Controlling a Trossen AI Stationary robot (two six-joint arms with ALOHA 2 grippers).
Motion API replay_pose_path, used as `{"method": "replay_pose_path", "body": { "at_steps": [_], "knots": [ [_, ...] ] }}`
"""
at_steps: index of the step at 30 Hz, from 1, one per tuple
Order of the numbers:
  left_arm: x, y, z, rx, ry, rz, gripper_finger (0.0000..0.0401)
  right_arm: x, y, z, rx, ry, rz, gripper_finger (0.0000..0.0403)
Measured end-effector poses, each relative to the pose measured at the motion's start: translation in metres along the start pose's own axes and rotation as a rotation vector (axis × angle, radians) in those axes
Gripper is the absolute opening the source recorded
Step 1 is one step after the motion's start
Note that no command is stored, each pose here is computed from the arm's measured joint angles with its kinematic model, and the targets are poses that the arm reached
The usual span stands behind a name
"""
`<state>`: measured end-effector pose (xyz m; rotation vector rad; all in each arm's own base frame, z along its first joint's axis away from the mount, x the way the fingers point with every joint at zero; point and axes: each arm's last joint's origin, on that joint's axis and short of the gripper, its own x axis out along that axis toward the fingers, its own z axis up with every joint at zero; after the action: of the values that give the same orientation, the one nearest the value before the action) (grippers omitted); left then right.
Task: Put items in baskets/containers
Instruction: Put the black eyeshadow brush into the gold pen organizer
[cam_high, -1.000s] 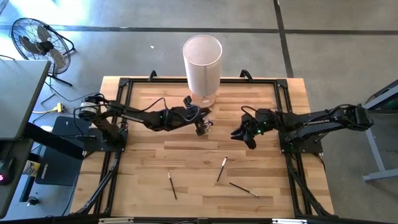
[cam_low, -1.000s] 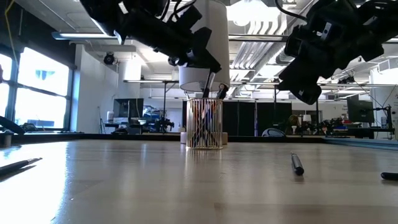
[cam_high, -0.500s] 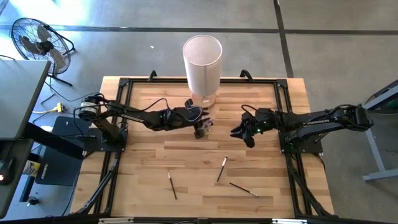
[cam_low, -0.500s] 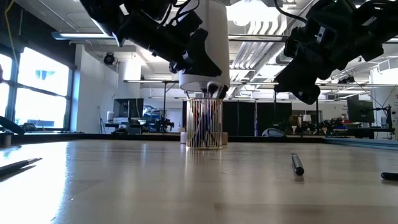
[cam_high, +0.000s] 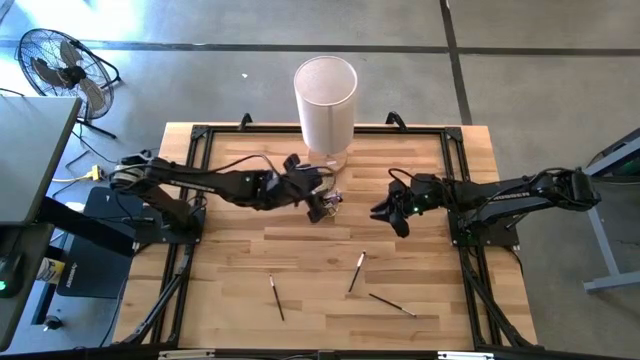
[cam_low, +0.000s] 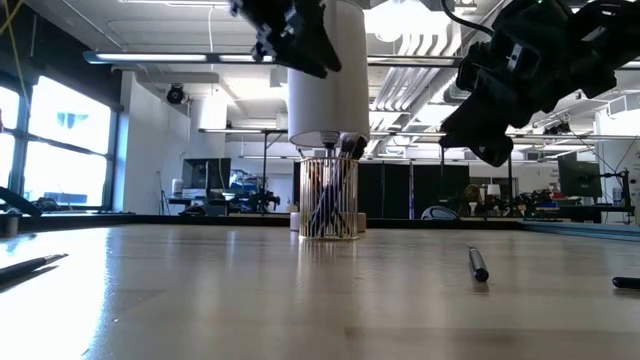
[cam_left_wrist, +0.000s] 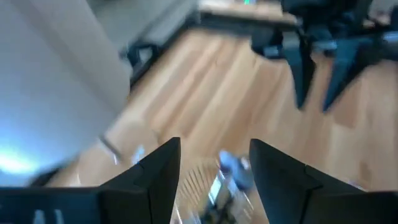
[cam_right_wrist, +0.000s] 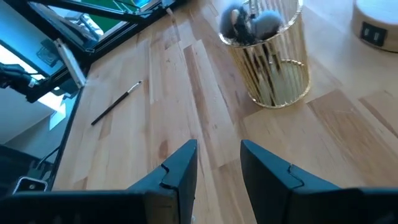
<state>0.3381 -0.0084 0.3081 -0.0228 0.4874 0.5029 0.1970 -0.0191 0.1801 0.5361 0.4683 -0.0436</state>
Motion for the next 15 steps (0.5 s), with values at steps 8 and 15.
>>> {"method": "replay_pose_path", "body": {
  "at_steps": [8,15],
  "knots": [
    [-0.025,-0.004,0.018,-0.334,0.258,-0.083,0.0147,0.000,-0.001,0.000,0.000,-0.011,-0.019,0.0117],
    [-0.026,-0.031,-0.015,-0.167,0.417,-0.247,0.0012,0.000,0.000,0.003,0.021,-0.044,-0.023,0.0117]
  ]
}}
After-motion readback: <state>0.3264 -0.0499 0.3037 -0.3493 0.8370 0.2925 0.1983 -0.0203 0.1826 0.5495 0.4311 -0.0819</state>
